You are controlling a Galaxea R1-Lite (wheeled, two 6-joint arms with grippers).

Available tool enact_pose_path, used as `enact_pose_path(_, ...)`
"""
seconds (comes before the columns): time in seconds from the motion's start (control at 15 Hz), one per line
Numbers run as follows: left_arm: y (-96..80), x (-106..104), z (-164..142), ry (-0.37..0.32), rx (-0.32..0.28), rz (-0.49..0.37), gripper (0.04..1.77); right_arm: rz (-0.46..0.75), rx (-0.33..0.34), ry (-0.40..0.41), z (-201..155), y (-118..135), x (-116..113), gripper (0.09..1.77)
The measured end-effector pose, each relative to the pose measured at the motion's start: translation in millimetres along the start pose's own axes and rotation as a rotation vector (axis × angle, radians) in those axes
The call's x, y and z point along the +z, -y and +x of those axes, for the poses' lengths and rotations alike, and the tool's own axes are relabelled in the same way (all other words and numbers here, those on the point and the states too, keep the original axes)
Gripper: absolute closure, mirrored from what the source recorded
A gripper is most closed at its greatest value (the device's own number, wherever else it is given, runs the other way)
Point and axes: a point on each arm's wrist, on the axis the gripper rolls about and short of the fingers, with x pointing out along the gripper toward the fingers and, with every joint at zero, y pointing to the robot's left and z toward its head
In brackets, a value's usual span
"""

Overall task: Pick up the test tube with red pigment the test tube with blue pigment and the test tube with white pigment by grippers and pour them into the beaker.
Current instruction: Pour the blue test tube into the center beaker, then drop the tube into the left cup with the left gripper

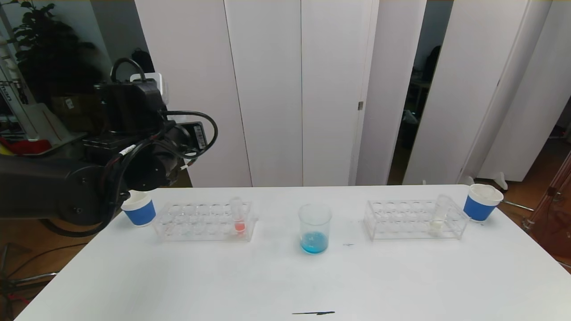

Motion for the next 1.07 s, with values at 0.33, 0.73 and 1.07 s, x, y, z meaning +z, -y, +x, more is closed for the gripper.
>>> enact_pose_path(0.33,-61.7,5.5,41.4,0.184,0.240,0.045,1.24,0.000,0.000,0.000,0.0,0.0,0.0,0.11)
enact_pose_path(0.73,-100.0,-38.7,77.9,0.214,0.370,0.096,1.24,0.000,0.000,0.000,0.0,0.0,0.0,0.11)
enact_pose_path(1.07,-129.3,-83.4,101.1,0.167,0.427,0.112,1.24,0.000,0.000,0.000,0.0,0.0,0.0,0.11)
